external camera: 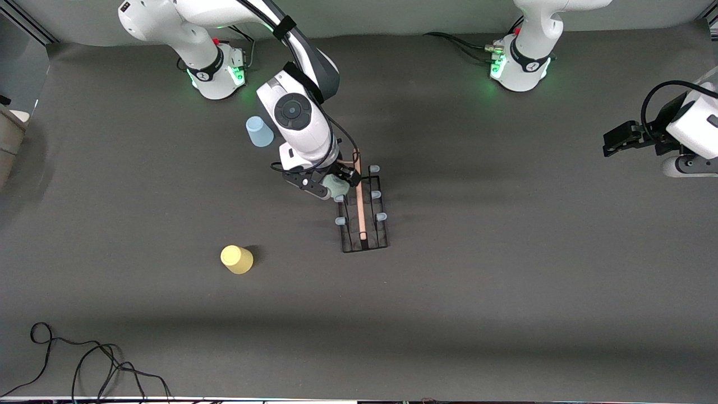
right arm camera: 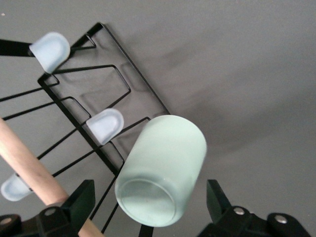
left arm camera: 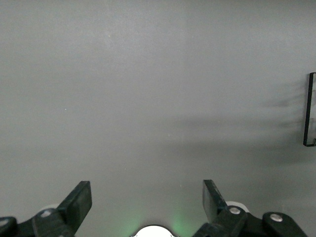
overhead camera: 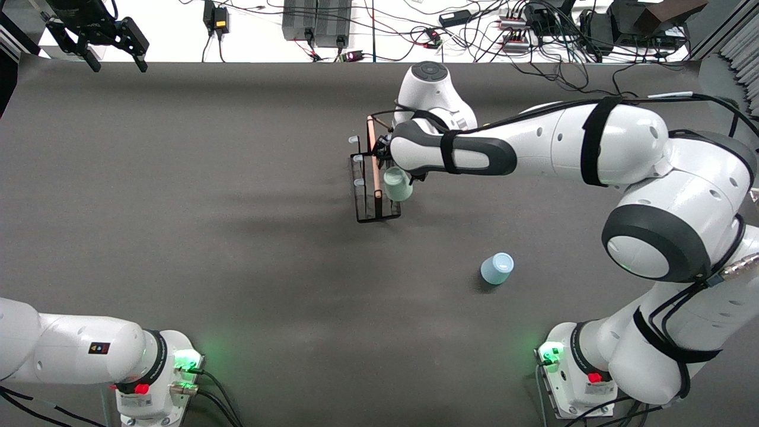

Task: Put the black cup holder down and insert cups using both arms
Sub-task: 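Lower the green cup onto a rack peg and open the right gripper, then grasp the yellow cup with the right gripper and lift it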

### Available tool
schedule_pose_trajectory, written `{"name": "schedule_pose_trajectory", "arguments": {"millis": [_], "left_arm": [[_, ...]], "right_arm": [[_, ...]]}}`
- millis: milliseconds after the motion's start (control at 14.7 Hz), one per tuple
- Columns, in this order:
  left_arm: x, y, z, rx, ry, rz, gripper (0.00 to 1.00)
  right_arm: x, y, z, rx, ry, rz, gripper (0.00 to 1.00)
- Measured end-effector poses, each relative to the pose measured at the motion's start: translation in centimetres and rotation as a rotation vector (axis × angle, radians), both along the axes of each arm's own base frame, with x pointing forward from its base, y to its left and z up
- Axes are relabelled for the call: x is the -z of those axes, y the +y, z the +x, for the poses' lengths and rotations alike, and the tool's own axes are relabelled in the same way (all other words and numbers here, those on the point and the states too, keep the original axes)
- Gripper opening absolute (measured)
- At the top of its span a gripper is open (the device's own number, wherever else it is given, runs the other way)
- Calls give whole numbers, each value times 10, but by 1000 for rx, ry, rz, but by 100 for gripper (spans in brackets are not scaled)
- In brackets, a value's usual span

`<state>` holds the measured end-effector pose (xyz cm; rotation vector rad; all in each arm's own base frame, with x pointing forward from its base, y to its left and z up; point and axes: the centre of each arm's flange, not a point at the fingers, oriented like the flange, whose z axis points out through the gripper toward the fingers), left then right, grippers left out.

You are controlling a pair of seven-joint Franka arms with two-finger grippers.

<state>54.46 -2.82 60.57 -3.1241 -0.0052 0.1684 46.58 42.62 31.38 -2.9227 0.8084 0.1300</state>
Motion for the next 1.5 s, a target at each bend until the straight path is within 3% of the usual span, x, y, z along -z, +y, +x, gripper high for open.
{"name": "schedule_pose_trajectory", "arguments": {"millis": [272,476,680,1225,1497], "left_arm": [[0,0,0,0,1,0,100],[2,0,0,0,4,0,100],[3,0,0,0,6,1,100],[3,0,0,0,7,1,100],[4,0,0,0,9,1,100]], "right_arm": [[-39,-26,22,12,-13,-2,100],[-81,-78,48,-59,15,-28,100],[-96,-134,77,-120,-5,-34,100],[-34,-266,147,-250,-64,-108,100],[18,-295,163,-248,-75,-73,100]]}}
